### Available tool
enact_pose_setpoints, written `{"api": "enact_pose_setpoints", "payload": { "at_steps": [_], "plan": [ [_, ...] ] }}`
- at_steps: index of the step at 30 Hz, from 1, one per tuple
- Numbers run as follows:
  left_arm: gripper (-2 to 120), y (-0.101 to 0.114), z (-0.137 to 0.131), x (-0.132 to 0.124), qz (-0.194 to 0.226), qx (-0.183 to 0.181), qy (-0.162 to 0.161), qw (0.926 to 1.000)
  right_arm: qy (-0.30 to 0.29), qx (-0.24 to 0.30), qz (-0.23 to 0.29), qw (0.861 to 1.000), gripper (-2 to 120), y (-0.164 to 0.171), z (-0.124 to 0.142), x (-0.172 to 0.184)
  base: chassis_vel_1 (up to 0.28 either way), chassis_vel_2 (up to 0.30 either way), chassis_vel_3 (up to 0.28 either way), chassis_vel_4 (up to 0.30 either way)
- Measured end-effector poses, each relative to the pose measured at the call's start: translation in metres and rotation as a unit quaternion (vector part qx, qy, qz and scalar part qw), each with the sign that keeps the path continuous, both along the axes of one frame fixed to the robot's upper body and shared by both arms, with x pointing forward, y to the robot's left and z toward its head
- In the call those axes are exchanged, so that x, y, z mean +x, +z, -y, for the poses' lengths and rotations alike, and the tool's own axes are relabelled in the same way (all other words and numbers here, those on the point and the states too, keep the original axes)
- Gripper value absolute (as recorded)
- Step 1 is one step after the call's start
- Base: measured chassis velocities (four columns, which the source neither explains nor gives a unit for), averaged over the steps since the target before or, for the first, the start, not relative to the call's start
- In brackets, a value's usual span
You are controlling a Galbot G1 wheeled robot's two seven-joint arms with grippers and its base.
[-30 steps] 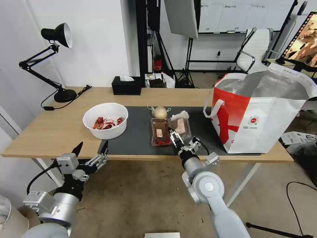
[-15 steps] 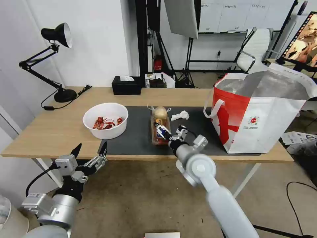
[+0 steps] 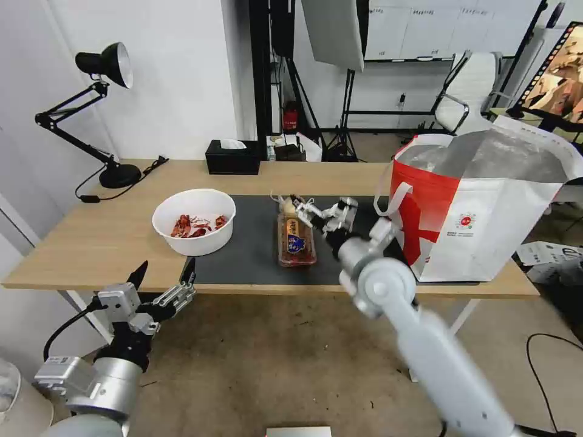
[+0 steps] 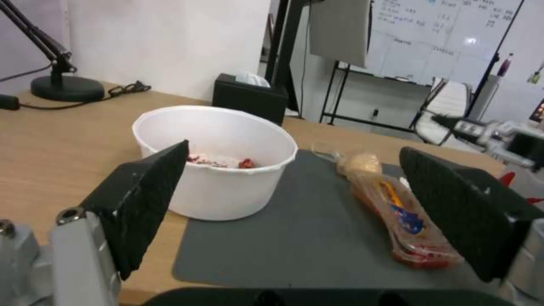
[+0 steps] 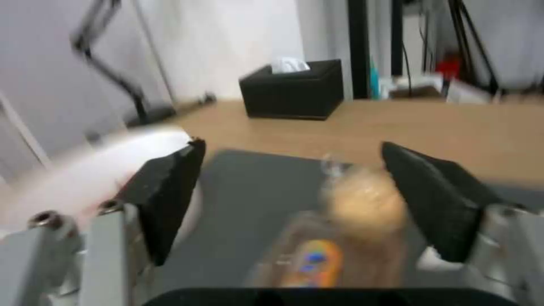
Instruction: Pick up the trash from the table and place it into the takeout bag.
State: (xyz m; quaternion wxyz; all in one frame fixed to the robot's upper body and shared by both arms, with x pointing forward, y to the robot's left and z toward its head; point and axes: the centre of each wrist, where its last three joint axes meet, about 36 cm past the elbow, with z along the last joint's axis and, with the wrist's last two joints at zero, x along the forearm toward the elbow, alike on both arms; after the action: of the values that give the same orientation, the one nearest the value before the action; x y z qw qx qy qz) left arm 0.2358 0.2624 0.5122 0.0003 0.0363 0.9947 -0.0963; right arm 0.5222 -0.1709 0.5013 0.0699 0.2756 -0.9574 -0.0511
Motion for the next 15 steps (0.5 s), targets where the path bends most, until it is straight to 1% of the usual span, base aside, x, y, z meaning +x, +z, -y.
{"api": "enact_pose_setpoints", "payload": {
  "at_steps": [1, 2, 3, 6, 7, 10, 11, 12, 14, 15],
  "plan": [
    [100, 0.000, 0.001, 0.000, -0.001, -0.001, -0.001, 1.0000, 0.023, -0.062, 0.010, 0.998, 70, -0.006, 0.010, 0.018, 0.000, 0.000, 0.000, 0.000],
    [100, 0.000, 0.001, 0.000, -0.001, -0.001, -0.001, 1.0000, 0.023, -0.062, 0.010, 0.998, 70, -0.006, 0.010, 0.018, 0.000, 0.000, 0.000, 0.000],
    [100, 0.000, 0.001, 0.000, -0.001, -0.002, -0.001, 1.0000, 0.044, -0.096, 0.010, 0.994, 64, -0.011, 0.019, 0.031, 0.000, 0.000, 0.000, 0.000],
    [100, -0.002, 0.000, 0.003, -0.003, -0.008, -0.002, 1.0000, 0.083, -0.142, -0.002, 0.986, 50, -0.018, 0.035, 0.055, 0.000, 0.000, 0.000, 0.000],
    [100, -0.002, 0.000, 0.003, -0.003, -0.008, -0.002, 1.0000, 0.083, -0.142, -0.002, 0.986, 50, -0.018, 0.035, 0.055, 0.000, 0.000, 0.000, 0.000],
    [100, -0.005, 0.000, 0.008, -0.010, -0.030, -0.010, 0.9995, 0.097, -0.156, -0.008, 0.983, 36, -0.023, 0.040, 0.065, 0.000, 0.000, 0.000, 0.000],
    [100, -0.005, 0.000, 0.008, -0.010, -0.030, -0.010, 0.9995, 0.097, -0.156, -0.008, 0.983, 36, -0.023, 0.040, 0.065, 0.000, 0.000, 0.000, 0.000],
    [100, -0.005, 0.000, 0.011, -0.010, -0.038, -0.017, 0.9991, 0.097, -0.160, -0.008, 0.982, 30, -0.025, 0.040, 0.066, 0.000, 0.000, 0.000, 0.000],
    [100, -0.008, 0.001, 0.016, -0.011, -0.053, -0.031, 0.9981, 0.099, -0.163, -0.013, 0.982, 22, -0.031, 0.037, 0.068, 0.000, 0.000, 0.000, 0.000],
    [100, -0.008, 0.001, 0.016, -0.011, -0.053, -0.031, 0.9981, 0.099, -0.163, -0.013, 0.982, 22, -0.031, 0.037, 0.068, 0.000, 0.000, 0.000, 0.000]
  ]
}}
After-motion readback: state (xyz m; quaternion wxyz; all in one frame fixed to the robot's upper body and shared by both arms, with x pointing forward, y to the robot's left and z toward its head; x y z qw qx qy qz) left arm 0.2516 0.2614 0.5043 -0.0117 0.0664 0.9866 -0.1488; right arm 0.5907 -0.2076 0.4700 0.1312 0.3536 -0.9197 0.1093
